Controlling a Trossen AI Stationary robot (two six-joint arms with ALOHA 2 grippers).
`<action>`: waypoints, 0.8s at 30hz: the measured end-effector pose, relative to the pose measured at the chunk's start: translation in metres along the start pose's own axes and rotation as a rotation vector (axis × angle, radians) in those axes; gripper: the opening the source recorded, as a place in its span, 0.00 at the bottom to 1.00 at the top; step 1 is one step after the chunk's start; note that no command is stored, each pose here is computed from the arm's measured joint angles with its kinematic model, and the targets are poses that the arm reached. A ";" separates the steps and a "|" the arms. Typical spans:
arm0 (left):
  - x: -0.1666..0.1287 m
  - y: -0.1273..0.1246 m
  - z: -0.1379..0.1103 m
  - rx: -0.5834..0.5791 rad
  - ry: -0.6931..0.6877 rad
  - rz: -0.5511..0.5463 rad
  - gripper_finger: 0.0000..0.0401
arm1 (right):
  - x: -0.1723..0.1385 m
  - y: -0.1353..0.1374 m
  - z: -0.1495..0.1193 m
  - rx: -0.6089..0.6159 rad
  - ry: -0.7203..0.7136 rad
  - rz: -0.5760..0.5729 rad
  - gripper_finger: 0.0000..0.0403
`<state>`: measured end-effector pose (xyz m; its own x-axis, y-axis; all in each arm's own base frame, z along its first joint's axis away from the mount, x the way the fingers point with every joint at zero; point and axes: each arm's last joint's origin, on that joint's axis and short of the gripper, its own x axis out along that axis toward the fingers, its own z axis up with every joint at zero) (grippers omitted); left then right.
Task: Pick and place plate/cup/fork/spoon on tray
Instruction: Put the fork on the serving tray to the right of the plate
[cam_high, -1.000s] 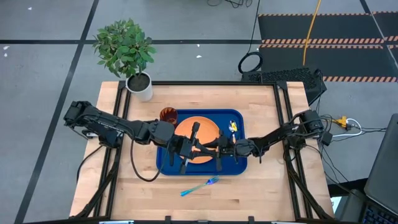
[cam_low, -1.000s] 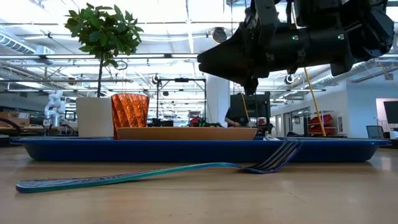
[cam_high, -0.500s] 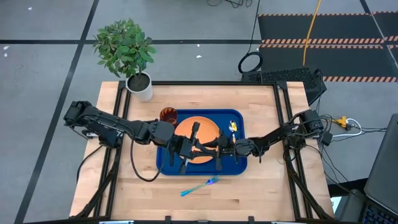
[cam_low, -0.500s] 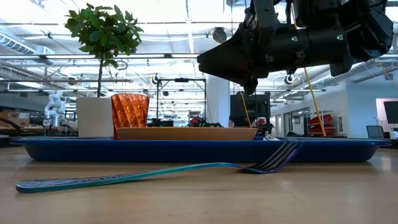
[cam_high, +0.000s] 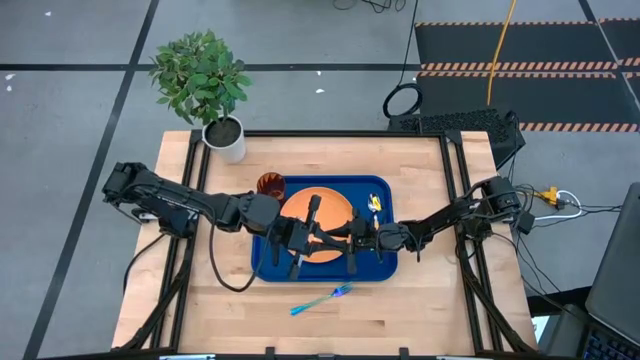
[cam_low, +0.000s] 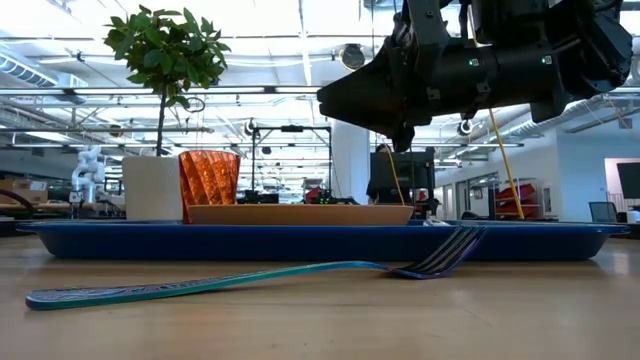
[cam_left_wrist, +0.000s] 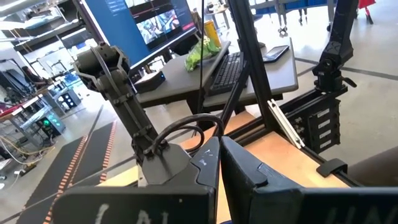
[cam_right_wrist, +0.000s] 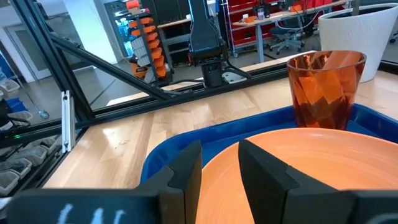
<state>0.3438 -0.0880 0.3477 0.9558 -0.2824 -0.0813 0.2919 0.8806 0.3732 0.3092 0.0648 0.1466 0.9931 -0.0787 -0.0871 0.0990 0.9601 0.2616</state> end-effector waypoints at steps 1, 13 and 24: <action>0.000 0.000 0.000 0.000 0.000 0.000 0.05 | 0.000 0.000 0.000 0.000 0.000 0.000 0.25; 0.000 0.000 0.000 -0.002 0.001 0.000 0.05 | 0.000 0.000 0.000 0.000 0.000 0.001 0.25; 0.000 0.000 0.001 -0.082 -0.010 0.002 0.05 | 0.001 -0.002 0.002 0.010 -0.013 -0.005 0.25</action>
<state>0.3439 -0.0881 0.3487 0.9563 -0.2838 -0.0707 0.2918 0.9095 0.2961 0.3099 0.0620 0.1477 0.9932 -0.0873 -0.0764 0.1050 0.9570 0.2703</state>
